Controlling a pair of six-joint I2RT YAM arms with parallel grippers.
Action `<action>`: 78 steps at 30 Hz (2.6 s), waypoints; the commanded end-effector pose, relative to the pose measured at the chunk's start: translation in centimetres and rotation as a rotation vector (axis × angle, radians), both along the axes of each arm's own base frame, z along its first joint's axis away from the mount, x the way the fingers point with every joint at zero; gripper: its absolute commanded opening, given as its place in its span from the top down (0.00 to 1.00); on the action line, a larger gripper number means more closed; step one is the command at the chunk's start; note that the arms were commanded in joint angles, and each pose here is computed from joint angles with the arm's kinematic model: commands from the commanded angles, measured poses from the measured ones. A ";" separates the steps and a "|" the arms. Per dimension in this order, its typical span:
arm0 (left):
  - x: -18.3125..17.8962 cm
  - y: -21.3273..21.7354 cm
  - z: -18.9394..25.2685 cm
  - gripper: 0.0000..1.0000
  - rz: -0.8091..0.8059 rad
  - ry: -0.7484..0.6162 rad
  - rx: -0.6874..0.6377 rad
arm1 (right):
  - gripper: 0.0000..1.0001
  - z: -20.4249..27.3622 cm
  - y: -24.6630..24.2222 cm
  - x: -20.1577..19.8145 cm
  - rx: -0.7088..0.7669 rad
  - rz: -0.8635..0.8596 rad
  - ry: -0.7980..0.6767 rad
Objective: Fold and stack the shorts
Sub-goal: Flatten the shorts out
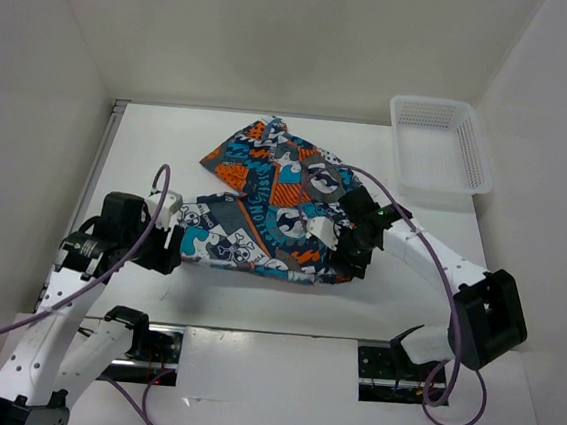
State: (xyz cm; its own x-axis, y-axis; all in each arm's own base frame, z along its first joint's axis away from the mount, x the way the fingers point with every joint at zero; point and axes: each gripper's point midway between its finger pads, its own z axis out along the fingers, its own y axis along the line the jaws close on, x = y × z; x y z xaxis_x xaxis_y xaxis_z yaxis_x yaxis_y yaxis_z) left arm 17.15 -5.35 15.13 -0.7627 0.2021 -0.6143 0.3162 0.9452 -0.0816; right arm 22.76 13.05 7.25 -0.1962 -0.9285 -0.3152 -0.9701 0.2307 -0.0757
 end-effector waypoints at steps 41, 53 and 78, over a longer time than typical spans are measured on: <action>18.7 0.9 -9.1 0.42 0.127 0.084 0.214 | 0.88 3.1 10.9 4.3 0.239 0.044 -0.294; 33.5 -2.1 -2.8 0.29 0.164 -0.251 0.156 | 0.77 15.4 14.0 20.3 0.725 -0.535 -0.415; 31.4 -0.6 -15.1 0.50 0.163 0.014 0.255 | 0.38 4.6 -0.6 31.1 0.430 -1.100 -0.581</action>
